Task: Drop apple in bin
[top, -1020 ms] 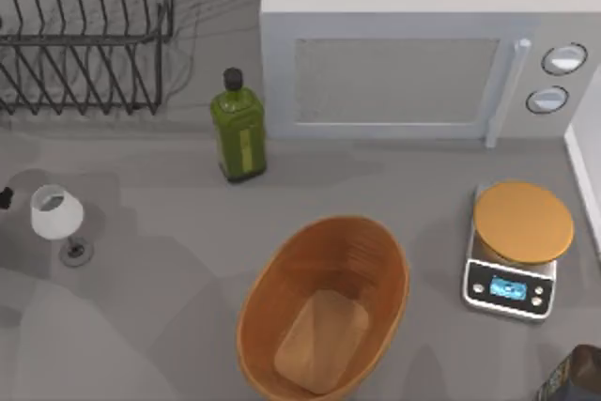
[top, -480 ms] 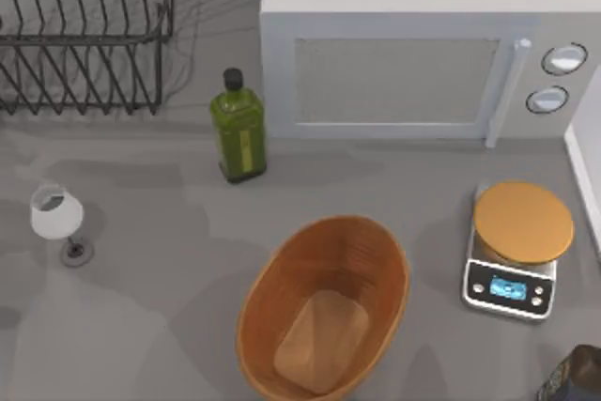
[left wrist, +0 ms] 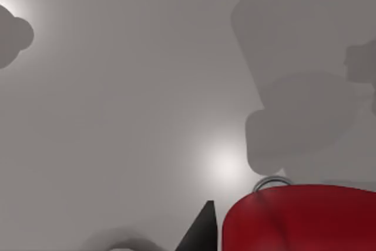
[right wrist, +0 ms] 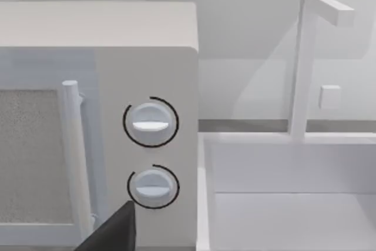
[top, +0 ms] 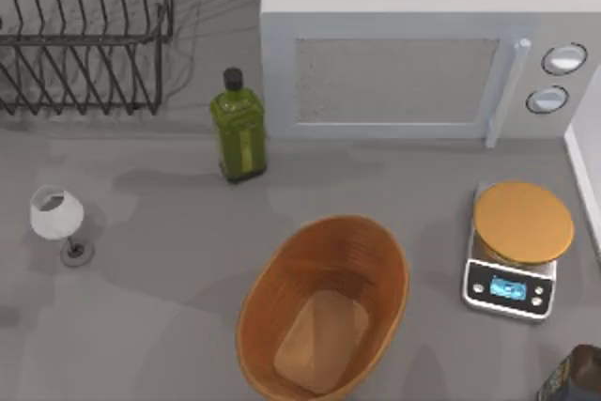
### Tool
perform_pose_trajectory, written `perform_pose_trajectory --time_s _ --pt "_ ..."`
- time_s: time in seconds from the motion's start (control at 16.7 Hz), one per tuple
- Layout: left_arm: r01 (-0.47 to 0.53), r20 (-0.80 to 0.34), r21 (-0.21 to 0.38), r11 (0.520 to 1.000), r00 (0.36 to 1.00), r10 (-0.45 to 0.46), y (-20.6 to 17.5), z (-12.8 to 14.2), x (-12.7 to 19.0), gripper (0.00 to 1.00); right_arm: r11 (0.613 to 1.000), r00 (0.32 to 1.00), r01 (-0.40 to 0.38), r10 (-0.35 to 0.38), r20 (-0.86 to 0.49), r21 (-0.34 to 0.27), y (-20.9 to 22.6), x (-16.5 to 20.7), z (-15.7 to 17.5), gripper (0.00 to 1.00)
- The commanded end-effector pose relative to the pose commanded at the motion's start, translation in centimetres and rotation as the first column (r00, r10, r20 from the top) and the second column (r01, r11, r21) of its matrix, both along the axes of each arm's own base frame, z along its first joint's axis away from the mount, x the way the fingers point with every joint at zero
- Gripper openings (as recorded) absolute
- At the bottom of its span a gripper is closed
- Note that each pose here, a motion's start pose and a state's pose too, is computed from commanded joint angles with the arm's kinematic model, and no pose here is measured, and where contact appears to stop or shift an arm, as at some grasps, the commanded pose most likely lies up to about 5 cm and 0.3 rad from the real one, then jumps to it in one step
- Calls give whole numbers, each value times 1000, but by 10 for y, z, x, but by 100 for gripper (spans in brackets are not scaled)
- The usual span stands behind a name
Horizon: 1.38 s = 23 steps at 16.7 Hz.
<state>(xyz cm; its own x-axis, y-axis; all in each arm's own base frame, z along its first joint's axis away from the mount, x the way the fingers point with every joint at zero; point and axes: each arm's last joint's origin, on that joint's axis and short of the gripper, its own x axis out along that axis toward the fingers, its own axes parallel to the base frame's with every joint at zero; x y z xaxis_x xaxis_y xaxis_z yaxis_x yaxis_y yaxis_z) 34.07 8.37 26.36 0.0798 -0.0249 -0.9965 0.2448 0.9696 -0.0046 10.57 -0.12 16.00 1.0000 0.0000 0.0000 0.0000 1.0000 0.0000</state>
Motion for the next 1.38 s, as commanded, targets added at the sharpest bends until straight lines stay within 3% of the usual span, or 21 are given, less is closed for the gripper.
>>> perform_pose_trajectory --time_s 0.24,0.42,0.54,0.72,0.96,1.08,1.2,1.38 --pt "38 -3 7 999 999 -38 -10 -1 3 0 1000 1000 0 0 0 0 0 0 0 100" --pt "191 -2 31 981 982 -191 -54 2 12 0 1000 1000 0 0 0 0 0 0 0 100" --pt "347 -10 51 936 938 -347 -103 3 14 0 1000 1000 0 0 0 0 0 0 0 100" --pt "622 -37 77 779 783 -621 -199 2 -3 0 1000 1000 0 0 0 0 0 0 0 100" --pt "885 -64 108 454 462 -885 -313 2 -69 0 1000 1000 0 0 0 0 0 0 0 100" --pt "942 -70 121 313 323 -944 -347 3 -103 0 1000 1000 0 0 0 0 0 0 0 100" --pt "969 -73 131 210 221 -973 -367 4 -129 0 1000 1000 0 0 0 0 0 0 0 100" --pt "980 -75 137 141 153 -985 -378 5 -146 0 1000 1000 0 0 0 0 0 0 0 100"
